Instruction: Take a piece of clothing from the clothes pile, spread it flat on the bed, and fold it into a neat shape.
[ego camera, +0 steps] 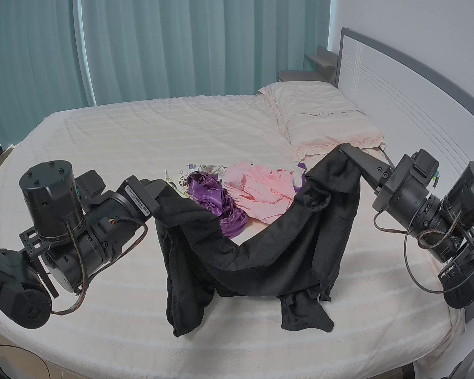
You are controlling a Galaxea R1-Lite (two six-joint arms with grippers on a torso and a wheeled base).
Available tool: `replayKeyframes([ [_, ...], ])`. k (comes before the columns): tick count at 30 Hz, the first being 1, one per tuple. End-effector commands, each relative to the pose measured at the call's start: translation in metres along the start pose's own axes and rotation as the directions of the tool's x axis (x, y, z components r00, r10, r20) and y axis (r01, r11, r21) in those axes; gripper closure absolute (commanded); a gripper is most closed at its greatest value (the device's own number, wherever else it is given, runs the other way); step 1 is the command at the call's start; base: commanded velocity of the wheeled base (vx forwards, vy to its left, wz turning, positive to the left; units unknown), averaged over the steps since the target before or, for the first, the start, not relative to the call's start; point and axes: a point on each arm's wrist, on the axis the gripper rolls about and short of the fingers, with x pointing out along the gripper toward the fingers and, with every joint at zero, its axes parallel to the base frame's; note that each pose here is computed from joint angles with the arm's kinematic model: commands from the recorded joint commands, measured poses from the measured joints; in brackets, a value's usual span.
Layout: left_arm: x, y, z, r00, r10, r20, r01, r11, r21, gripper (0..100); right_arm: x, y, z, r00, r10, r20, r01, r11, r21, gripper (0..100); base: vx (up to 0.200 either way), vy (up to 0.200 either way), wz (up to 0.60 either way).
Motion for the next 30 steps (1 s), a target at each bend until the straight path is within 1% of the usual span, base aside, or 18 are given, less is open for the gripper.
replayKeyframes([
  [1,-0.001,0.008,-0.006,0.999,0.028,-0.021,-0.029,0.999,-0.041,100,0.001,-0.013,-0.014,0.998,-0.039,-0.043,0.041,0.998,0.043,100,0.0,0.0,0.0],
  [2,-0.001,0.008,-0.006,0.999,0.03,-0.023,-0.032,0.997,-0.07,100,0.0,-0.012,-0.018,0.997,-0.042,-0.057,0.045,0.997,0.055,100,0.0,0.0,0.0],
  [4,-0.001,0.008,-0.007,0.999,0.031,-0.026,-0.034,0.995,-0.091,100,-0.002,-0.014,-0.02,0.996,-0.053,-0.066,0.057,0.997,0.058,100,0.0,0.0,0.0],
  [9,-0.006,0.015,-0.014,0.997,0.053,-0.053,-0.058,0.994,-0.092,100,-0.01,-0.018,-0.025,0.993,-0.083,-0.088,0.089,0.994,0.065,100,0.0,0.0,0.0],
  [14,-0.01,0.024,-0.021,0.993,0.085,-0.085,-0.095,0.989,-0.111,100,-0.01,-0.018,-0.025,0.993,-0.084,-0.089,0.09,0.994,0.065,100,-0.2,0.0,0.0],
  [16,-0.01,0.028,-0.025,0.99,0.1,-0.1,-0.114,0.982,-0.152,100,-0.011,-0.019,-0.026,0.992,-0.088,-0.092,0.095,0.993,0.068,100,-0.2,0.0,0.0],
  [18,-0.01,0.029,-0.025,0.989,0.104,-0.102,-0.119,0.981,-0.156,100,-0.012,-0.02,-0.027,0.991,-0.094,-0.099,0.101,0.992,0.069,100,-0.2,0.0,0.0],
  [30,-0.009,0.029,-0.024,0.99,0.106,-0.096,-0.12,0.98,-0.161,100,-0.013,-0.018,-0.026,0.991,-0.091,-0.096,0.097,0.993,0.066,100,0.0,0.0,0.0],
])
